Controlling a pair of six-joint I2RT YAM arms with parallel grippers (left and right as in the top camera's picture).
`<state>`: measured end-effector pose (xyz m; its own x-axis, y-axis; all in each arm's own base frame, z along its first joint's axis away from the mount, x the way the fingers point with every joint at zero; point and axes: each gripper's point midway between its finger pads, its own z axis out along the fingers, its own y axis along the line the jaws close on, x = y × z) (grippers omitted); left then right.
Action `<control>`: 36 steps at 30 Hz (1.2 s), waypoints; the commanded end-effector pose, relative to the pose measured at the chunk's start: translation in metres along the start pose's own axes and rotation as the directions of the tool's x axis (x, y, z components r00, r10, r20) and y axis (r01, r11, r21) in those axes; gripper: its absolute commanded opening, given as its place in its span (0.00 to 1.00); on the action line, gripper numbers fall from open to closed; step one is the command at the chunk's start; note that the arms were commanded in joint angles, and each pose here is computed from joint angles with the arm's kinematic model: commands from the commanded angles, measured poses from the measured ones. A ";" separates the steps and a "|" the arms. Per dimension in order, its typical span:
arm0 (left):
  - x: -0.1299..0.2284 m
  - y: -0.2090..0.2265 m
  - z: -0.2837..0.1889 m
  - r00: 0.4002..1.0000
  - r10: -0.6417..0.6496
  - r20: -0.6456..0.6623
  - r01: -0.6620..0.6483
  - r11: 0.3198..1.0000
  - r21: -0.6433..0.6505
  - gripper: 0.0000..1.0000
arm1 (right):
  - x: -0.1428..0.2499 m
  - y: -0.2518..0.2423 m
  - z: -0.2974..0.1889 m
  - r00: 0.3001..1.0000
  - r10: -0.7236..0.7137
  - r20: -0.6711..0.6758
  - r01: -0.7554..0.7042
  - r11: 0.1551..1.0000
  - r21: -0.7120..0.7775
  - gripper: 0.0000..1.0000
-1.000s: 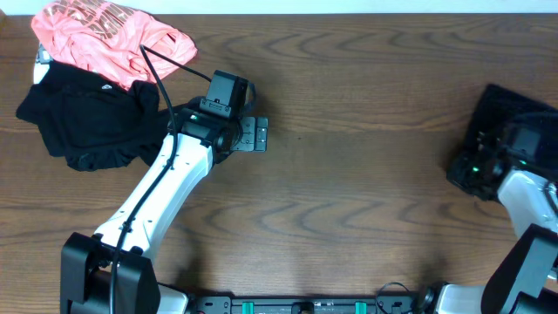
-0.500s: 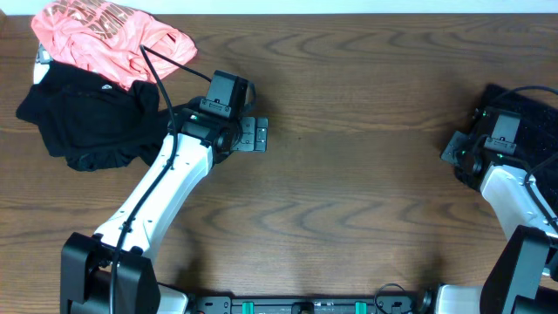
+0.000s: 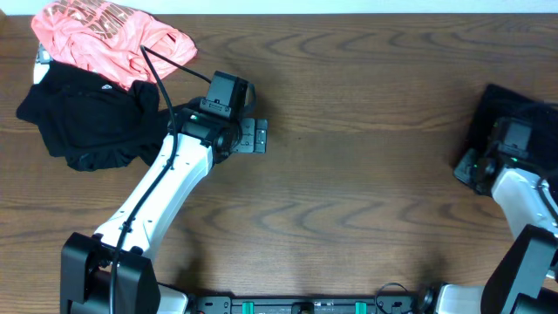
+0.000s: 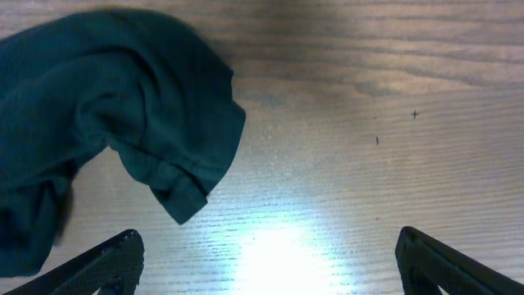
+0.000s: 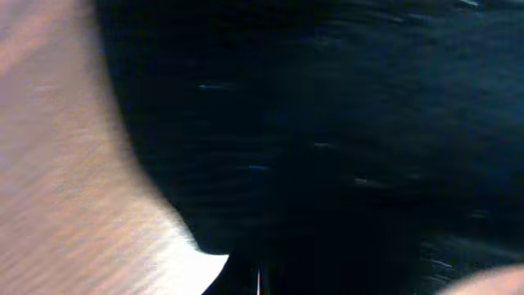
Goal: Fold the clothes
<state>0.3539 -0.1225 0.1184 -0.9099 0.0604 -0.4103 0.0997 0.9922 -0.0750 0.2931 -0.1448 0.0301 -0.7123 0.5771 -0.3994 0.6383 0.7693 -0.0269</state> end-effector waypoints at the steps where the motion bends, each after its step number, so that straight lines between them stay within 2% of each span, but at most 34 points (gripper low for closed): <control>1: 0.001 0.000 -0.004 1.000 -0.012 0.000 0.012 1.000 -0.001 0.98 | -0.004 -0.031 0.002 0.993 0.116 0.000 -0.115 0.991 0.068 0.01; 6: 0.001 0.000 -0.004 1.000 -0.012 -0.001 0.012 1.000 -0.001 0.98 | -0.005 -0.050 0.004 0.982 0.186 -0.008 -0.186 0.981 0.060 0.01; 14: 0.001 0.000 -0.004 1.000 -0.012 -0.001 0.012 1.000 -0.001 0.98 | -0.014 -0.059 0.005 0.974 0.225 0.020 -0.225 0.973 0.044 0.01; 18: 0.001 0.000 -0.004 1.000 -0.012 0.000 0.012 1.000 -0.001 0.98 | -0.014 -0.030 0.003 0.991 0.132 -0.010 -0.132 0.984 -0.117 0.01; 20: 0.001 0.000 -0.004 1.000 -0.012 0.000 0.012 1.000 -0.001 0.98 | -0.016 -0.007 -0.004 0.999 0.034 0.006 -0.031 0.971 -0.237 0.03; 22: 0.001 0.000 -0.004 1.000 -0.012 -0.001 0.012 1.000 -0.001 0.98 | -0.019 0.021 -0.020 0.994 -0.088 0.062 0.105 0.920 -0.377 0.05; 25: 0.000 0.000 -0.004 1.000 -0.012 0.004 0.012 1.000 0.001 0.98 | -0.016 0.058 -0.050 0.970 -0.195 0.148 0.244 0.815 -0.526 0.09; 28: -0.002 -0.001 -0.004 1.000 -0.012 0.012 0.012 1.000 0.003 0.98 | -0.013 0.076 -0.065 0.953 -0.236 0.189 0.302 0.783 -0.544 0.11; 33: -0.003 -0.001 -0.004 1.000 -0.013 0.017 0.013 1.000 0.004 0.98 | -0.015 0.085 -0.061 0.945 -0.259 0.199 0.323 0.835 -0.446 0.34; 36: -0.003 -0.001 -0.004 1.000 -0.013 0.016 0.013 1.000 0.004 0.98 | -0.022 0.089 -0.058 0.939 -0.258 0.227 0.331 0.856 -0.396 0.35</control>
<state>0.3548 -0.1230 0.1188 -0.9082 0.0594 -0.4142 0.0998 0.9920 -0.0766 0.3413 -0.0686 0.0879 -0.7791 0.2864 -0.5577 0.1607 0.9511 0.2639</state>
